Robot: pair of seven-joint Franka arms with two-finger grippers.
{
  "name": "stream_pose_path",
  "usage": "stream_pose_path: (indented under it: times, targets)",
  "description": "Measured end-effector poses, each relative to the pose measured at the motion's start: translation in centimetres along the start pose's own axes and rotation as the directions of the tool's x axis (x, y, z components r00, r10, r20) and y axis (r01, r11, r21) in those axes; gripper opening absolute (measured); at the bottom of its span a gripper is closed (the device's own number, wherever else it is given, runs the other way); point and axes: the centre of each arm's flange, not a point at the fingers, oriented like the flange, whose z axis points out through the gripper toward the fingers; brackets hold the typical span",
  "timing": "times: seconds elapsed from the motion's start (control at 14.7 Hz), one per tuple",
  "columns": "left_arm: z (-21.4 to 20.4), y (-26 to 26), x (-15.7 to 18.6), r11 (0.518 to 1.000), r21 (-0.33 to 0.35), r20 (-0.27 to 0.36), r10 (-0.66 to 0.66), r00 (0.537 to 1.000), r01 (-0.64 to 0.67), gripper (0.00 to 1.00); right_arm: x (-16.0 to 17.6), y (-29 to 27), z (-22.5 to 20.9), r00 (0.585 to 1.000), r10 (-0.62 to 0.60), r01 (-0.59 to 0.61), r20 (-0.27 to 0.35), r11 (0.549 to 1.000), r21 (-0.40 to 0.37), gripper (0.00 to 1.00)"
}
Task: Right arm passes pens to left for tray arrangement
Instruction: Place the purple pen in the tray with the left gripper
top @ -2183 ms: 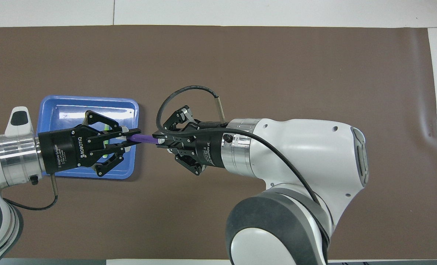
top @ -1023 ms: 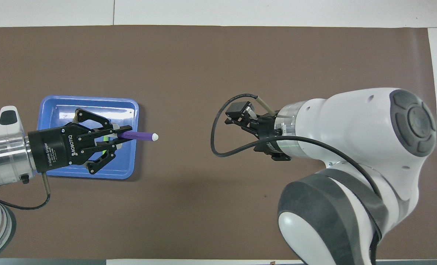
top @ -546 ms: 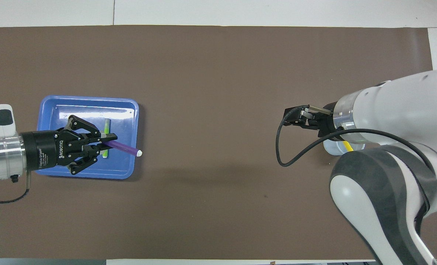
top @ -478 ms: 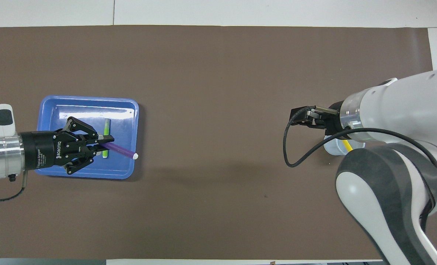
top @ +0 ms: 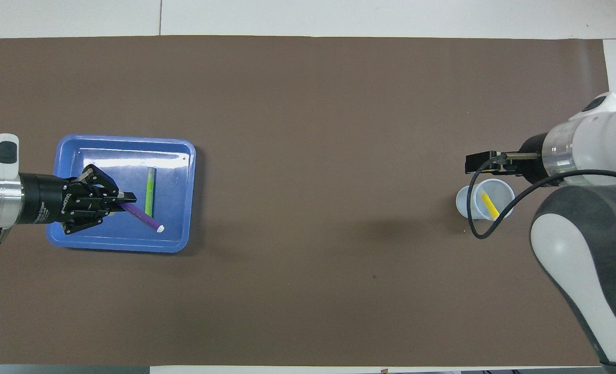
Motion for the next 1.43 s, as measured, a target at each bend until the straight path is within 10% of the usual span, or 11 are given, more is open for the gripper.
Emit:
stream_pose_path:
  times: [0.48, 1.43]
  targets:
    - [6.9, -1.9, 7.1, 0.892, 0.356, 0.092, 0.262, 0.961, -0.278, 0.19, -1.3, 1.0, 7.5, 1.0, -0.003, 0.003, 0.024, 1.0, -0.029, 0.89]
    - [12.9, -1.3, 8.0, 0.848, 0.403, 0.176, 0.297, 0.938, -0.344, 0.19, -3.8, 2.9, 12.9, 0.996, 0.031, -0.028, 0.086, 0.999, -0.03, 0.46]
